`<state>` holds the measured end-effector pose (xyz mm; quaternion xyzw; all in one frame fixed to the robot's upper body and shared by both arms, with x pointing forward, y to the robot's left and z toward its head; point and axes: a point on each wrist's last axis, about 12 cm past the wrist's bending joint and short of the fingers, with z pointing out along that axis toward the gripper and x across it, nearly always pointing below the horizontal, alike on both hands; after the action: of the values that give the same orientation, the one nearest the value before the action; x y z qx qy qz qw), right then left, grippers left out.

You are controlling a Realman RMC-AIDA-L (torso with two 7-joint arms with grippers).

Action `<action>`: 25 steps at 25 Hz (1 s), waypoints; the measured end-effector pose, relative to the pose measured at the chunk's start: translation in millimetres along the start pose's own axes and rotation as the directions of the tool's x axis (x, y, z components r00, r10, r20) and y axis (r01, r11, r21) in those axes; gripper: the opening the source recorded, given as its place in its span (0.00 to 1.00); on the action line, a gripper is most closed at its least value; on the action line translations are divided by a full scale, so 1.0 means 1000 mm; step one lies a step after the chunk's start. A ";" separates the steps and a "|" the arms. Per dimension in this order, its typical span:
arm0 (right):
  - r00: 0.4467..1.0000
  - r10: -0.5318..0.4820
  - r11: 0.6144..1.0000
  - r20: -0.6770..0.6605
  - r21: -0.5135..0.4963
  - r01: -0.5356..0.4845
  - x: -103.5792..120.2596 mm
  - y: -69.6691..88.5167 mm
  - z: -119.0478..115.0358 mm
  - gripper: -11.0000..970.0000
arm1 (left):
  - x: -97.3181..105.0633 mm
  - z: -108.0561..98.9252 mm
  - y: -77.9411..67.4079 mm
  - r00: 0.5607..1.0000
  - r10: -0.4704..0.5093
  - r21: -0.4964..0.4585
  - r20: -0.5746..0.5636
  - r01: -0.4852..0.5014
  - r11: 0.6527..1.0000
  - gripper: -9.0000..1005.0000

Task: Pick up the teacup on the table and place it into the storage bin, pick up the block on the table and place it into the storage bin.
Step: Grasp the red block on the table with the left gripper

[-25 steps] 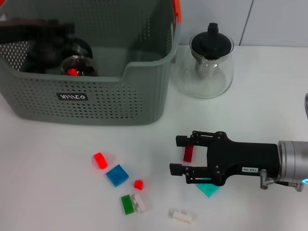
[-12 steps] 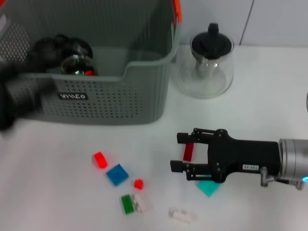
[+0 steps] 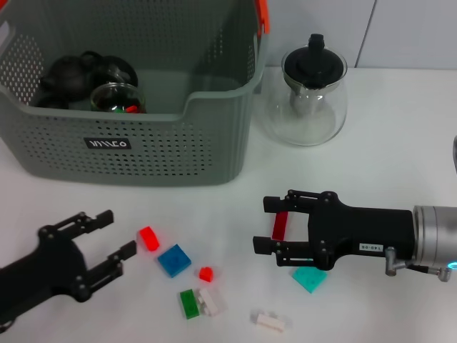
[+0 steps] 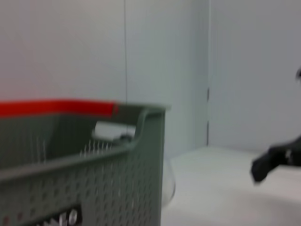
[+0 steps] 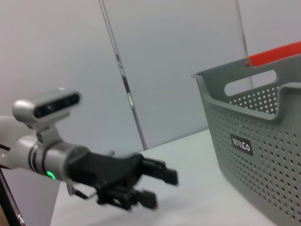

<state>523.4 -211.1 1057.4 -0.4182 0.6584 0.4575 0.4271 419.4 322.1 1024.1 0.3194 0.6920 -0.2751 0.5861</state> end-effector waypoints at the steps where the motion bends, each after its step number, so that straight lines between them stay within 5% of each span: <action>1: 1.000 0.000 1.000 0.000 0.000 0.000 0.000 0.000 0.000 0.82 | 0.004 0.005 0.000 1.000 0.002 -0.010 -0.018 -0.002 1.000 0.59; 16: 1.000 0.007 1.000 0.001 -0.006 -0.007 0.000 0.001 0.002 0.82 | 0.029 0.046 -0.003 0.993 -0.005 -0.079 -0.114 -0.004 0.997 0.51; 25: 1.000 0.013 1.000 0.001 -0.001 -0.013 0.002 0.001 0.000 0.82 | 0.034 0.050 -0.001 0.988 0.004 -0.099 -0.155 -0.020 0.995 0.50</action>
<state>521.6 -210.8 1055.6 -0.4137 0.6606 0.4611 0.4242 446.4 287.8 982.3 0.3141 0.7462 -0.2108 0.5477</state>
